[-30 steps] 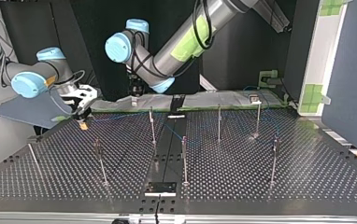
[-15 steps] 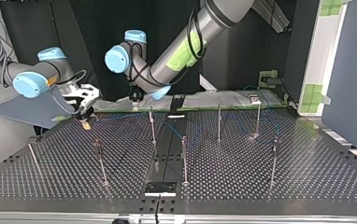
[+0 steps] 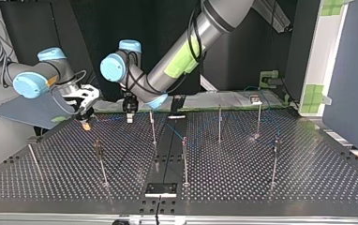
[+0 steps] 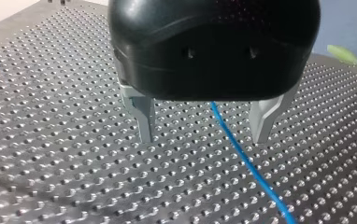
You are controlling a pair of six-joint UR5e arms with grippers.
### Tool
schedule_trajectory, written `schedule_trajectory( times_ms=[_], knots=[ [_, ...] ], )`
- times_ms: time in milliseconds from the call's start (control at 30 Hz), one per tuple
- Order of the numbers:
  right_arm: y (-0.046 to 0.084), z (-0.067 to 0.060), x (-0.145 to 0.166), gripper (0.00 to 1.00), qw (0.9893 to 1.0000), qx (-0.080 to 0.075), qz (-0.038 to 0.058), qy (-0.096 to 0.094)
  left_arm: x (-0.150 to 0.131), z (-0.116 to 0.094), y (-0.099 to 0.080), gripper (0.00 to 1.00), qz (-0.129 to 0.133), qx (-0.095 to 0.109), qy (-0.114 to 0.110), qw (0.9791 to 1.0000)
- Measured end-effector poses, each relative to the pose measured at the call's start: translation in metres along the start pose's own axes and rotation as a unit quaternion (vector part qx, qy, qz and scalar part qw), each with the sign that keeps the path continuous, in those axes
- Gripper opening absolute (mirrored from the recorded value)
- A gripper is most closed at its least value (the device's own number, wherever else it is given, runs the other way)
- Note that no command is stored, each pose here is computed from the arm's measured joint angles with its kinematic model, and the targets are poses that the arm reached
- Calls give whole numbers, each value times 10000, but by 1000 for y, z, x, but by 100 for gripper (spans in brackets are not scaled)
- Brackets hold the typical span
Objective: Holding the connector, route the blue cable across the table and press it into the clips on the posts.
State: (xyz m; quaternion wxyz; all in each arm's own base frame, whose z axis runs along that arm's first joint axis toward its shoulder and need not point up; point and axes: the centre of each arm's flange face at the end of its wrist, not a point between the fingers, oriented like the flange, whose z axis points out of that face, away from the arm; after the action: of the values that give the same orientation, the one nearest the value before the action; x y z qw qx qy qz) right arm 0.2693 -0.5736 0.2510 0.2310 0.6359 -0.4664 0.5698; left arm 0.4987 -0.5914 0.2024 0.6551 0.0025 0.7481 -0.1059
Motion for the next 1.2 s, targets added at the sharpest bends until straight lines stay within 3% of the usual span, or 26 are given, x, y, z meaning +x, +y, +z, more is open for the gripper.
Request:
schedule_trajectory(
  times_ms=[300, 600, 633, 667, 700, 767, 800, 833, 867, 1200],
  knots=[
    [1, 0, 0, 0, 10000, 1, 2, 5, 24, 18, -3, 100, -41, 56, 160, 9998],
    [1, 0, 1, 0, 10000, 7, 3, 7, 19, 19, -9, 100, -81, 24, 147, 9999],
    [1, 0, 1, 0, 10000, 7, 2, 6, 19, 19, -10, 76, -78, 21, 147, 9999],
    [1, 0, 1, 0, 10000, 9, 1, 7, 20, 18, -11, 61, -74, 18, 146, 9999],
    [1, 0, 1, 0, 10000, 9, -1, 8, 20, 17, -11, 61, -62, 12, 142, 9999],
    [1, 0, 1, 0, 10000, 9, -6, 10, 20, 16, -12, 19, -41, -1, 131, 9999],
    [1, 0, 1, 0, 10000, 9, -8, 10, 20, 15, -13, 19, -33, -8, 121, 9999],
    [1, 0, 1, 0, 10000, 10, -9, 11, 20, 15, -13, 5, -33, -11, 114, 9999],
    [1, 0, 1, 0, 10000, 10, -10, 11, 20, 15, -13, 0, -36, -13, 107, 9999],
    [-1, -2, 8, 0, 10000, 25, -33, 59, 16, 16, -14, 0, -121, -39, 51, 9999]
  ],
)
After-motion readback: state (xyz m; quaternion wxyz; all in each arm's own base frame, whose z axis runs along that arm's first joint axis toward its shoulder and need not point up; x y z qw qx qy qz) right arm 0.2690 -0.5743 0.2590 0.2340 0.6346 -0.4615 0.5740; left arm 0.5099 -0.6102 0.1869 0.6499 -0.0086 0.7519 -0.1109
